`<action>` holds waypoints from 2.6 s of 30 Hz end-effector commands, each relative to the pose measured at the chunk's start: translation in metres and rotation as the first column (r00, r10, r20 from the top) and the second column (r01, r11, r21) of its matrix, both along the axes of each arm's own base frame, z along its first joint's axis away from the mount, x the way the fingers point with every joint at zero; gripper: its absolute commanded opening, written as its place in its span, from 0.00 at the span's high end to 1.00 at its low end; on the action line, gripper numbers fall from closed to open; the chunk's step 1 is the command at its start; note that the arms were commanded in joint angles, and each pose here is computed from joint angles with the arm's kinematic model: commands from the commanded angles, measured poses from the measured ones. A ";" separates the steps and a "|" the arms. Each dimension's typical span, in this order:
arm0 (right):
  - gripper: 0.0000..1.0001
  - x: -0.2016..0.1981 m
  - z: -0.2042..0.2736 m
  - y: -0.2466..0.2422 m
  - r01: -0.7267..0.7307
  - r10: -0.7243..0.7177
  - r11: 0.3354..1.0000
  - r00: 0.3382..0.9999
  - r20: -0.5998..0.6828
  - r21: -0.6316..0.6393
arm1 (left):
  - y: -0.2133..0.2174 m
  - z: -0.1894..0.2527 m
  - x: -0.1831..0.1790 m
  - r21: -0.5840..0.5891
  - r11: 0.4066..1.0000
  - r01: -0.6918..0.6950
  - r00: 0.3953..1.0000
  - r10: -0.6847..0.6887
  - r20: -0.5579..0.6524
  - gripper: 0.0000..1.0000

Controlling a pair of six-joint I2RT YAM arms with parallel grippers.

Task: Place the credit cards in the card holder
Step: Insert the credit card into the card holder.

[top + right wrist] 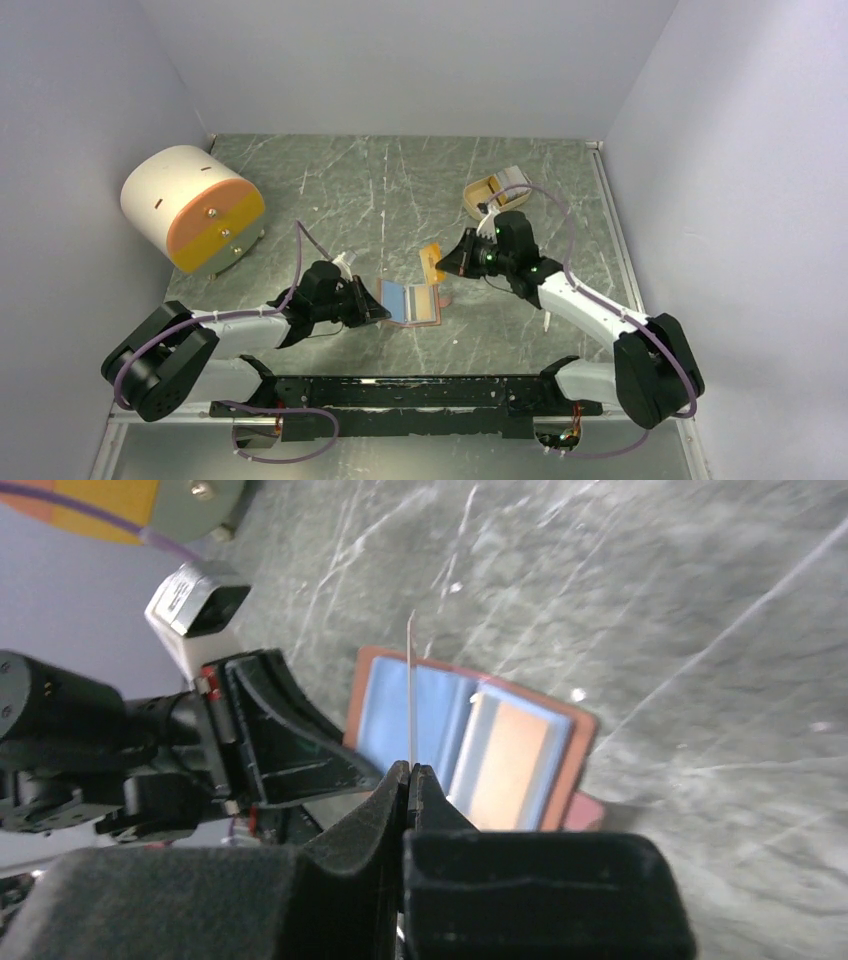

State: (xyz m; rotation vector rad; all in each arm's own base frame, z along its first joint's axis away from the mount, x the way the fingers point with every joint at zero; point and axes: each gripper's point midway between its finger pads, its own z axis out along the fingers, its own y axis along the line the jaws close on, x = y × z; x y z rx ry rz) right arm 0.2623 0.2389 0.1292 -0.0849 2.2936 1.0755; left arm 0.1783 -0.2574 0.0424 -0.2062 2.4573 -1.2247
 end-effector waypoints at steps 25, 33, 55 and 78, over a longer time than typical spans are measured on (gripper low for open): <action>1.00 -0.046 -0.057 0.056 -0.029 0.043 0.990 0.994 -0.101 0.136 | 0.017 -0.006 0.007 0.046 0.993 -0.104 0.995 0.105 0.000 0.68; 1.00 -0.044 -0.079 0.052 0.004 0.010 0.995 0.991 -0.133 0.104 | 0.027 -0.012 0.007 0.099 0.986 -0.135 0.991 0.136 -0.001 0.76; 1.00 -0.057 -0.103 0.051 0.021 0.002 0.994 0.979 -0.206 0.111 | 0.029 -0.020 0.006 0.107 0.986 -0.129 0.991 0.133 -0.027 0.89; 0.74 -0.062 -0.116 0.051 0.020 -0.010 0.999 0.967 -0.254 0.040 | 0.029 -0.024 0.006 0.107 0.986 -0.125 0.991 0.129 -0.035 0.89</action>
